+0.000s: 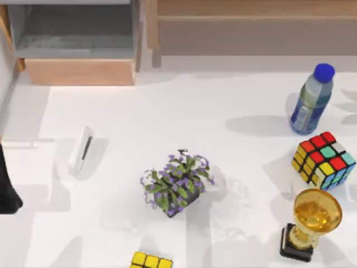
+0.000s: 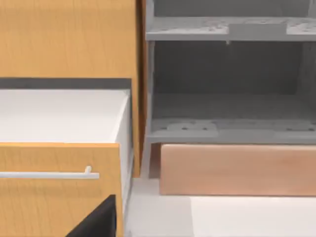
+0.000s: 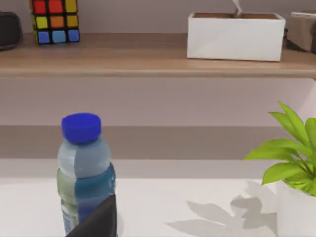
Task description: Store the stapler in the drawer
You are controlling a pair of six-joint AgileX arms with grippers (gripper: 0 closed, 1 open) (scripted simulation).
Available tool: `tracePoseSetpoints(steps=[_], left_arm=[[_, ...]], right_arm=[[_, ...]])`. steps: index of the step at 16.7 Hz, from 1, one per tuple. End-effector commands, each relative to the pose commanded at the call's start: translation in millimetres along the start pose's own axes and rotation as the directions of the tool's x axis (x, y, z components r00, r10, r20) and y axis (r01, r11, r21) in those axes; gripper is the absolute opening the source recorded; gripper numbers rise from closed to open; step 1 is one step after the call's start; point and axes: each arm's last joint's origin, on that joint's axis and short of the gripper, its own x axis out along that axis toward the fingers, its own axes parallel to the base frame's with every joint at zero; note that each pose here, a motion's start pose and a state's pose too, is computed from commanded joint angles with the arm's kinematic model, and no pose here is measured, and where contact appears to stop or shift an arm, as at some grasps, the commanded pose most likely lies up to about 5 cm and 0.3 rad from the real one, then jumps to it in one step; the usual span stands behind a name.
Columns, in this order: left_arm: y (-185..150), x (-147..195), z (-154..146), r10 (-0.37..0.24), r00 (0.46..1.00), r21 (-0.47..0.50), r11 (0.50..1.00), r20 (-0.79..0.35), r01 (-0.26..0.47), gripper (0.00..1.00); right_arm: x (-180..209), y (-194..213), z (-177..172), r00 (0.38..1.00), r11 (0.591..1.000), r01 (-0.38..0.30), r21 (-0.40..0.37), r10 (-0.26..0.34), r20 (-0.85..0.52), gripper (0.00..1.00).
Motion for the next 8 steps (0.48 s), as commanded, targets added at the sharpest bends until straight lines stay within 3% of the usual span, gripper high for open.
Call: tracePoseSetpoints(steps=[4, 8], left_arm=[[-0.5, 0.2, 5.5, -0.005, 1.000, -0.002, 1.000, -0.022, 0.005, 1.00], [-3.6, 6.6, 34.7, -0.033, 0.986, -0.011, 0.999, -0.162, 0.032, 1.00]], right_arm=[[0.0, 0.0, 0.0, 1.000, 1.000, 0.000, 0.000, 0.000, 0.000, 1.00], [0.0, 0.0, 0.0, 1.000, 1.000, 0.000, 0.000, 0.000, 0.000, 1.00]])
